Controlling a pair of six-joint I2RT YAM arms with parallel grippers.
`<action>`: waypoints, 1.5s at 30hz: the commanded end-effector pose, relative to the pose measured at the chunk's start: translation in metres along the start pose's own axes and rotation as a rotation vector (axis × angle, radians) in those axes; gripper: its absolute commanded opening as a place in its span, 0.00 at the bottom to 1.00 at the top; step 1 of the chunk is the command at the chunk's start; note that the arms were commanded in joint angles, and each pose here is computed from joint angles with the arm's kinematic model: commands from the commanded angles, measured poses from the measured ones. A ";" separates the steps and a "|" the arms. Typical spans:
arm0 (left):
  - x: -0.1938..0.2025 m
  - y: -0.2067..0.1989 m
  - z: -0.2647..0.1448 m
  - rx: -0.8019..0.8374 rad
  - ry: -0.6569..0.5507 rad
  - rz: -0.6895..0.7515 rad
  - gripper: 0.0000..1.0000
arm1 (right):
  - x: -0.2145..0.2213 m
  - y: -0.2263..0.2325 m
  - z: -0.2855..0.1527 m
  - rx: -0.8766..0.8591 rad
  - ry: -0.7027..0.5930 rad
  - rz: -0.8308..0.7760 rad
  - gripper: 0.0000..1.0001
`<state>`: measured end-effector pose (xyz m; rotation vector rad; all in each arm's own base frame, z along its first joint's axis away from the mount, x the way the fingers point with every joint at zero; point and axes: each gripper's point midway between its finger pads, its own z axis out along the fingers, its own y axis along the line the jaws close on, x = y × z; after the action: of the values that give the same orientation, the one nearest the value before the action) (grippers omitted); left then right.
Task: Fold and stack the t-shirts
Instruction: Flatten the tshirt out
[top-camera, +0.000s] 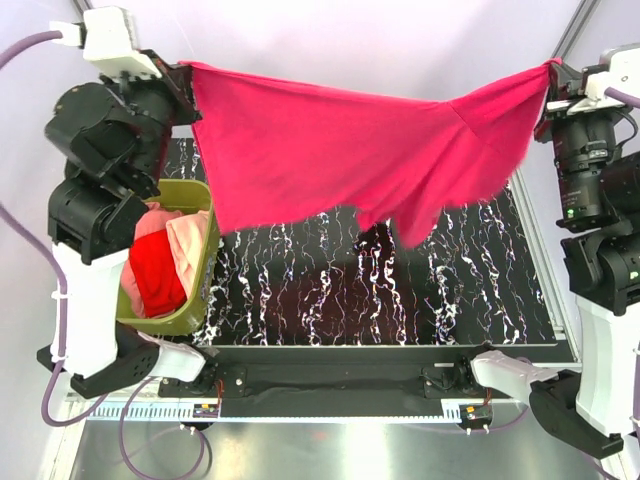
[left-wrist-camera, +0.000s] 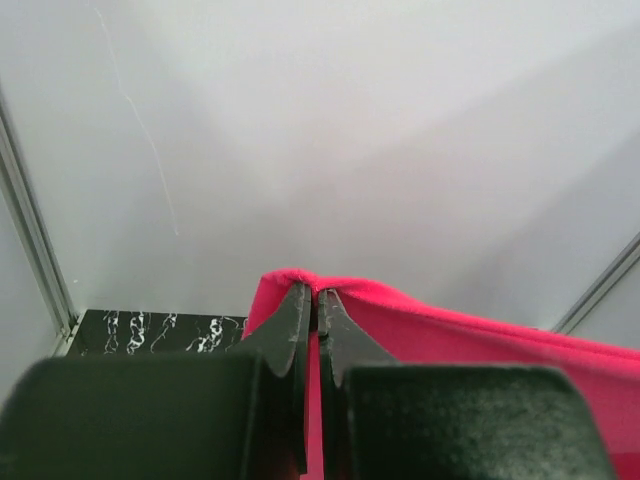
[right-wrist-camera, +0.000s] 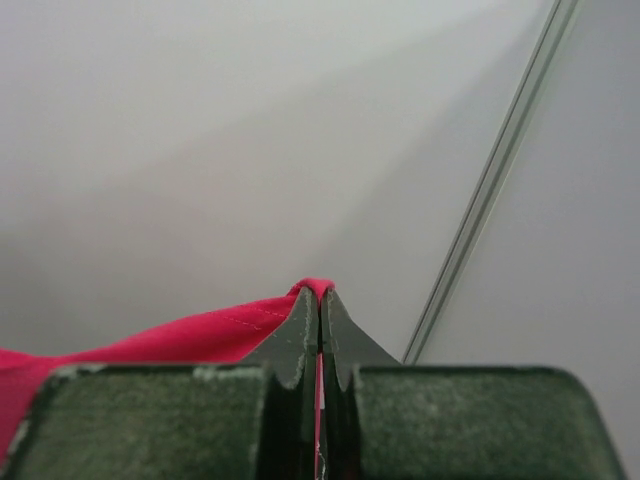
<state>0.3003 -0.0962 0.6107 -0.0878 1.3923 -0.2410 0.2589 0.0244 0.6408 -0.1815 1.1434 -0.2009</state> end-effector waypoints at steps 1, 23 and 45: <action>0.017 0.001 0.011 -0.023 0.034 0.050 0.00 | -0.003 -0.005 0.004 0.034 -0.020 0.011 0.00; 0.076 0.003 0.093 -0.102 0.092 0.103 0.00 | 0.051 -0.005 0.095 0.105 0.049 -0.231 0.00; 0.040 -0.037 -0.039 0.183 0.068 -0.087 0.00 | -0.046 -0.072 -0.082 0.201 -0.067 -0.031 0.00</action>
<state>0.2854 -0.1398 0.5619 0.0453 1.4717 -0.3500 0.2068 -0.0247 0.6573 -0.1379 1.0987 -0.4082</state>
